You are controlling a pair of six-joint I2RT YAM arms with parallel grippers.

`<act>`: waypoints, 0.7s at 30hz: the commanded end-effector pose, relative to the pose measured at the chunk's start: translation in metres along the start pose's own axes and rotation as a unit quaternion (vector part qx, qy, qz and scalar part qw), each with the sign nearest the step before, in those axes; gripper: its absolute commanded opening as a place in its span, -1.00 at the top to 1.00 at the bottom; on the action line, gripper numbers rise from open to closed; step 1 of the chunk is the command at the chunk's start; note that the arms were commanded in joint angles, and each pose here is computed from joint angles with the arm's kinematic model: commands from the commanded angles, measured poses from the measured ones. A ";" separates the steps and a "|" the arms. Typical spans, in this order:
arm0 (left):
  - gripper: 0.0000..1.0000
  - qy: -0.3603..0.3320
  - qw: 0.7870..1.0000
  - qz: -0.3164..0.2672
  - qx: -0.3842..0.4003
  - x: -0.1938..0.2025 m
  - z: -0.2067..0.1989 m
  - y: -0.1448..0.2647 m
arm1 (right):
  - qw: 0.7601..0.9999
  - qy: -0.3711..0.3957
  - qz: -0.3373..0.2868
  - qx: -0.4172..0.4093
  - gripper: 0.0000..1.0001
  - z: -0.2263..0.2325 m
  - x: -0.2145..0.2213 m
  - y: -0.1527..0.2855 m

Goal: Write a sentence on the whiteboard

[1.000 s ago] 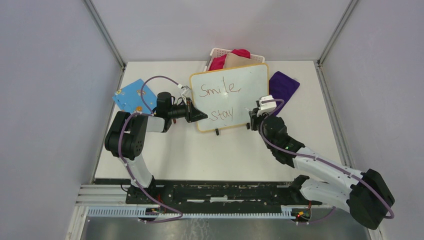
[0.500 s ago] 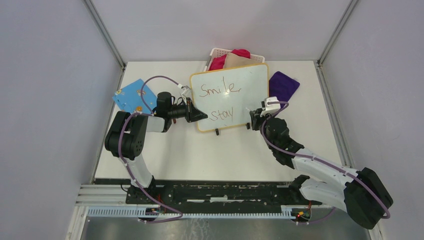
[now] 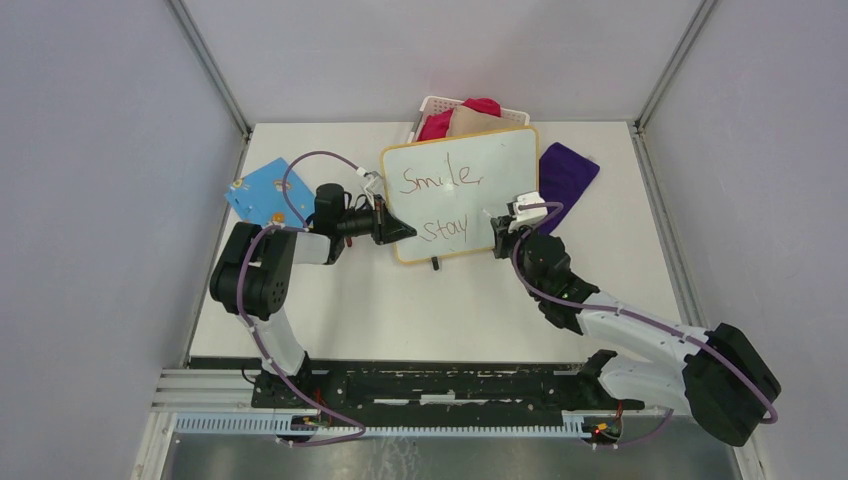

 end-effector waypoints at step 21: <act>0.96 0.046 0.994 0.048 -0.086 0.044 0.031 -0.003 | 1.000 -0.023 -0.011 0.011 1.00 0.006 -0.021 -0.019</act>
Point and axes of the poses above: each gripper's point midway between its finger pads, its own y axis back along the fingers, its own z axis along the line the jaws close on, x = y × z, the point moved 4 cm from there along y, back along the fingers, and after that the axes turned 11 degrees about y, right-handed, at the moved point
